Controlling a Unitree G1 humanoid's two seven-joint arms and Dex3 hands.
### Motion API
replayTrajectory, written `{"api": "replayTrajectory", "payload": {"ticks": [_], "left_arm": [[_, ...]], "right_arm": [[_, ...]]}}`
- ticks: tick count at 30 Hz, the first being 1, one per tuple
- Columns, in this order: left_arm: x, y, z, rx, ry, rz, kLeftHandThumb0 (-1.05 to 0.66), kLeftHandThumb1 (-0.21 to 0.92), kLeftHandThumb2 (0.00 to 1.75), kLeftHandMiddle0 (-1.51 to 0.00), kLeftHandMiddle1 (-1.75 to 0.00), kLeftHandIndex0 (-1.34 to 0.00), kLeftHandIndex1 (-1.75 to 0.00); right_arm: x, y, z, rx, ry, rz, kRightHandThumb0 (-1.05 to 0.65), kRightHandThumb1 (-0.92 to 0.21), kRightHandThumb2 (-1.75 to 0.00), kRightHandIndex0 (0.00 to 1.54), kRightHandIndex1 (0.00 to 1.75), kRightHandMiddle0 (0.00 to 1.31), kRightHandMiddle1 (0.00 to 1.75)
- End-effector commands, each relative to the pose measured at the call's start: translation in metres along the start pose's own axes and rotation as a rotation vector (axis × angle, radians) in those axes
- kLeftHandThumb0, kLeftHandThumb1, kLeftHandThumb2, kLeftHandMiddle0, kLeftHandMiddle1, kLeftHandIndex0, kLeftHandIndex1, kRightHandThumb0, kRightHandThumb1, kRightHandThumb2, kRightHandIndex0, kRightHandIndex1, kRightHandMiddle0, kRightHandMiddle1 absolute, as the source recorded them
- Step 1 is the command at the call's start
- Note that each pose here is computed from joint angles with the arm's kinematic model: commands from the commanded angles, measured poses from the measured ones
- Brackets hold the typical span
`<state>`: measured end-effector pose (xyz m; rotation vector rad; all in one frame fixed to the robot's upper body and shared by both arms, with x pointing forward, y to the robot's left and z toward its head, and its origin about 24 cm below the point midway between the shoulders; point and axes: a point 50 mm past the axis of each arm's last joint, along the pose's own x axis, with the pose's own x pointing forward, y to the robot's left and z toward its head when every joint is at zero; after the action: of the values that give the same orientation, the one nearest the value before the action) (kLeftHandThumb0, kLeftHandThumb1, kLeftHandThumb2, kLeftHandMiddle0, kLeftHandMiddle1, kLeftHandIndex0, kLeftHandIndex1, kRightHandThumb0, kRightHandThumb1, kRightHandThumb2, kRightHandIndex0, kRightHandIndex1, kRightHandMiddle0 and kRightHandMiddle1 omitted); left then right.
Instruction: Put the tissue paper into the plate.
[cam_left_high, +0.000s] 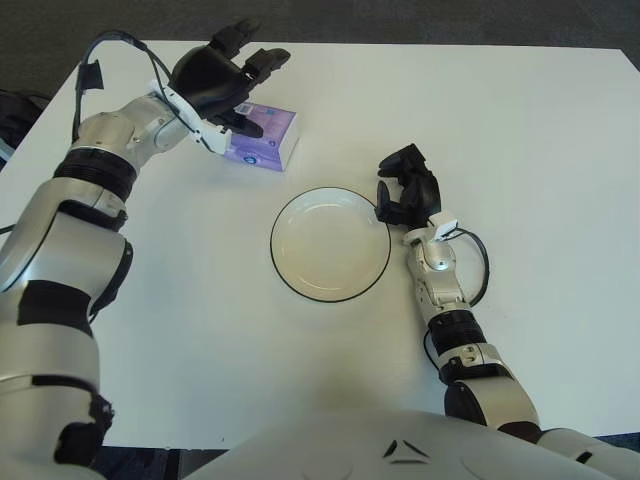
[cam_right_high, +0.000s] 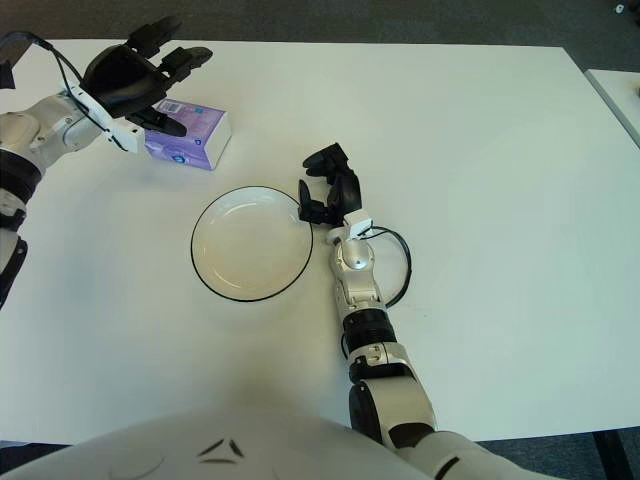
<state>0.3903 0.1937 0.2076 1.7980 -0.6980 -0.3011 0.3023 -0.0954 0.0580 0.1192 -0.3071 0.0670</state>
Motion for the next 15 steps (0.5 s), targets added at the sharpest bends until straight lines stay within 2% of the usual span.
{"api": "replayTrajectory", "payload": {"ticks": [1,4,8,13,15], "left_arm": [[0.007,0.009,-0.008,0.060,0.026,-0.050,-1.05,0.92,0.35,0.00,0.00,0.00,-0.01],[0.009,0.008,-0.010,0.093,0.036,-0.152,-1.05,0.92,0.34,0.00,0.00,0.00,0.00],[0.015,0.002,-0.013,0.127,0.075,-0.436,-1.05,0.92,0.28,0.00,0.00,0.00,0.00],[0.021,-0.006,-0.009,0.095,0.115,-0.630,-1.05,0.92,0.16,0.00,0.00,0.00,0.00],[0.021,-0.006,-0.009,0.086,0.119,-0.656,-1.05,0.92,0.12,0.00,0.00,0.00,0.00]], "right_arm": [[-0.040,-0.010,-0.045,0.020,0.234,-0.058,-0.01,-0.38,-1.20,0.61,1.72,0.40,1.60],[-0.040,-0.010,-0.044,0.018,0.231,-0.056,-0.01,-0.38,-1.20,0.61,1.72,0.40,1.60],[-0.041,-0.010,-0.044,0.011,0.226,-0.053,-0.01,-0.38,-1.20,0.61,1.71,0.39,1.61],[-0.041,-0.010,-0.043,0.002,0.221,-0.056,-0.01,-0.39,-1.19,0.61,1.70,0.38,1.62],[-0.041,-0.010,-0.043,0.002,0.221,-0.057,-0.01,-0.39,-1.19,0.61,1.70,0.38,1.62]]}}
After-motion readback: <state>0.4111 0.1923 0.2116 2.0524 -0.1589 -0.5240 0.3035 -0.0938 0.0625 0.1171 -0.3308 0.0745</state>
